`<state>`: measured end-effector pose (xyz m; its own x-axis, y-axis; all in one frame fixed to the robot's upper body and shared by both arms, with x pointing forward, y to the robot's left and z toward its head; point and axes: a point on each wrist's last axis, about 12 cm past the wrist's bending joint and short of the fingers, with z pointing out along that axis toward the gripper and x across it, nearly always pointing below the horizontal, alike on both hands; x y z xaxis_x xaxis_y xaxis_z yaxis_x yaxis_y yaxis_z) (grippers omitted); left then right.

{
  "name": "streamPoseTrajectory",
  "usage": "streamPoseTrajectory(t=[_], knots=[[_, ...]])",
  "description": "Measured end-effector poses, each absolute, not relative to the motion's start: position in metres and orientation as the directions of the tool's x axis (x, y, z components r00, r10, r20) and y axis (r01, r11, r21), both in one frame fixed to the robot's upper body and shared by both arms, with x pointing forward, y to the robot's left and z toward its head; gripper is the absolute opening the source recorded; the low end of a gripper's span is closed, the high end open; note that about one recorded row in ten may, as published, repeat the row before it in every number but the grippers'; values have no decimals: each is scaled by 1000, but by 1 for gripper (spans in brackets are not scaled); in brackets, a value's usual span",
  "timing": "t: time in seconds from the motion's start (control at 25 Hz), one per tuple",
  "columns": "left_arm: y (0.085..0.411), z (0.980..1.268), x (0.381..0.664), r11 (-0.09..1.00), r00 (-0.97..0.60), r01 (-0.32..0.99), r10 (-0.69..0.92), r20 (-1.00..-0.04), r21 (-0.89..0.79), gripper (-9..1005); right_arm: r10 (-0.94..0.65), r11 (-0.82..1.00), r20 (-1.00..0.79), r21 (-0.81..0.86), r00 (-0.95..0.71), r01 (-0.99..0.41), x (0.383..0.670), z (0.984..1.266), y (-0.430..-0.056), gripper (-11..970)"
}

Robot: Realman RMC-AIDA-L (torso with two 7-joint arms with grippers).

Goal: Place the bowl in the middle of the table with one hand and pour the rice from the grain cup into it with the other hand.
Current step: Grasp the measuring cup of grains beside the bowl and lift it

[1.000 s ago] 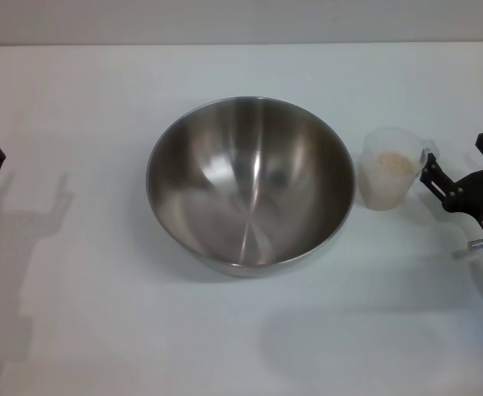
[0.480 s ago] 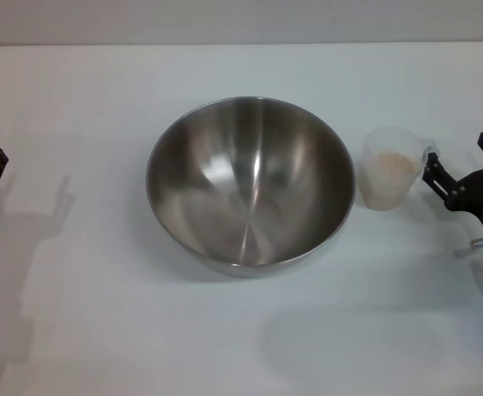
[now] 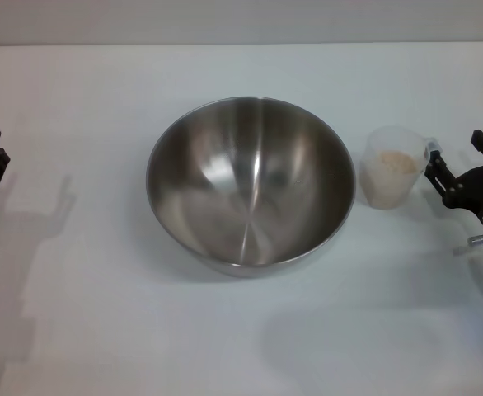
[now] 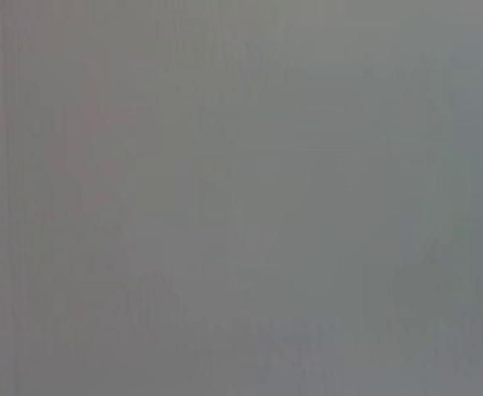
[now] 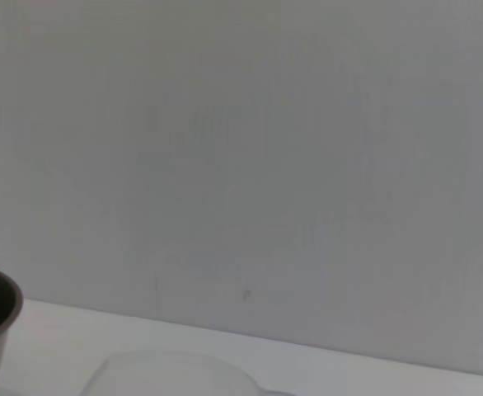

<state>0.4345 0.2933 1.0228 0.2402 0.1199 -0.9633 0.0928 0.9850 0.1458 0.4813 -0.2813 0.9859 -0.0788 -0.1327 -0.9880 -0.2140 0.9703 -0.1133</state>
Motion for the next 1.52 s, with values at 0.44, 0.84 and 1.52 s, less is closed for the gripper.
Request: streamPoseTrajectory(t=[0.44,0.84,1.52], knots=[[292,1022,434,984,238,98,119,-964,146,805,-185,958,-981,-168,-54,-232,481,986,-271,480],[292,1022,434,984,239,99,119,-964,146,805,-223,948,-974,-207,-37,-243,481,987,-264,157],[291,1023,436,984,243,105,118,-963,147,806,-170,964,-972,-199,163,-177,475,1011,-270,16]])
